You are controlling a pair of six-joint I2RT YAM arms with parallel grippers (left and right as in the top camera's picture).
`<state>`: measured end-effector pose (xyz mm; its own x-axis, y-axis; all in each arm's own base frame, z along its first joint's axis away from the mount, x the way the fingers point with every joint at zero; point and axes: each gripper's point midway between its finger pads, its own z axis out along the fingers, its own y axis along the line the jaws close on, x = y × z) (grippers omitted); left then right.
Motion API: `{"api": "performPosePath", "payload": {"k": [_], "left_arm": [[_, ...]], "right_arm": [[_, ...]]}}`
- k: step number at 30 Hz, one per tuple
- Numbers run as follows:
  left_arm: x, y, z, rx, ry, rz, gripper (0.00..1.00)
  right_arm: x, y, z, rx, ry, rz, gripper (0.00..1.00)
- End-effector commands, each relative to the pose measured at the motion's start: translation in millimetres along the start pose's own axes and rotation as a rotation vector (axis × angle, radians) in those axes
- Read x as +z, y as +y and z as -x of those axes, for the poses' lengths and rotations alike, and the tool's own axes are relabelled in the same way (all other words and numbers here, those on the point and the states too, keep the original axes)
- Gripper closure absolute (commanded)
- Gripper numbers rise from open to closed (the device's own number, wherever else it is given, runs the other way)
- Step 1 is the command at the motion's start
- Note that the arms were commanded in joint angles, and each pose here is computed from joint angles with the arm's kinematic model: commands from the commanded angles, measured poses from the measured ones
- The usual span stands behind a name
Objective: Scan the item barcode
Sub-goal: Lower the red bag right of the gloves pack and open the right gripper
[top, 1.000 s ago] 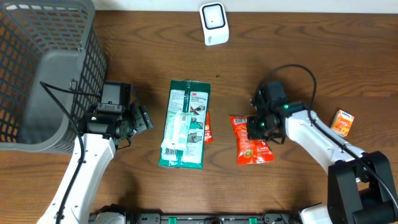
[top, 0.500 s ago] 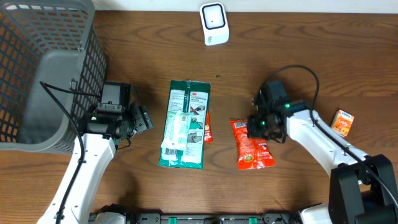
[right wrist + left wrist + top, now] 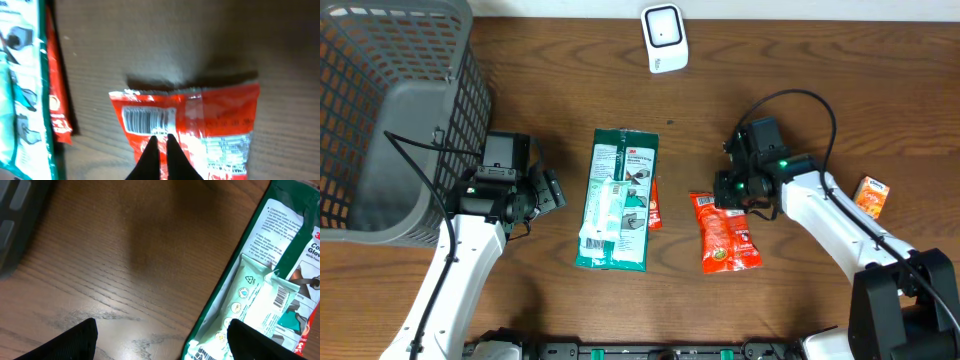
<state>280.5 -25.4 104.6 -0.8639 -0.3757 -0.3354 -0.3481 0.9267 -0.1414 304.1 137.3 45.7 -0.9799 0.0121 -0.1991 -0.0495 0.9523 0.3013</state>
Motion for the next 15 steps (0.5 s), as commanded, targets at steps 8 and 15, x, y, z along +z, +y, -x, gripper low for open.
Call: {"api": "performPosePath", "payload": {"k": [8,15], "left_arm": [[0,0,6,-0.007,-0.022,0.001,0.05],[-9,-56,-2,0.023,0.047,-0.310,0.65]], "right_arm": [[-37,-6,17,-0.072,-0.038,0.000,0.76],[-50,-32,27,-0.014,-0.068,-0.016,0.50]]}}
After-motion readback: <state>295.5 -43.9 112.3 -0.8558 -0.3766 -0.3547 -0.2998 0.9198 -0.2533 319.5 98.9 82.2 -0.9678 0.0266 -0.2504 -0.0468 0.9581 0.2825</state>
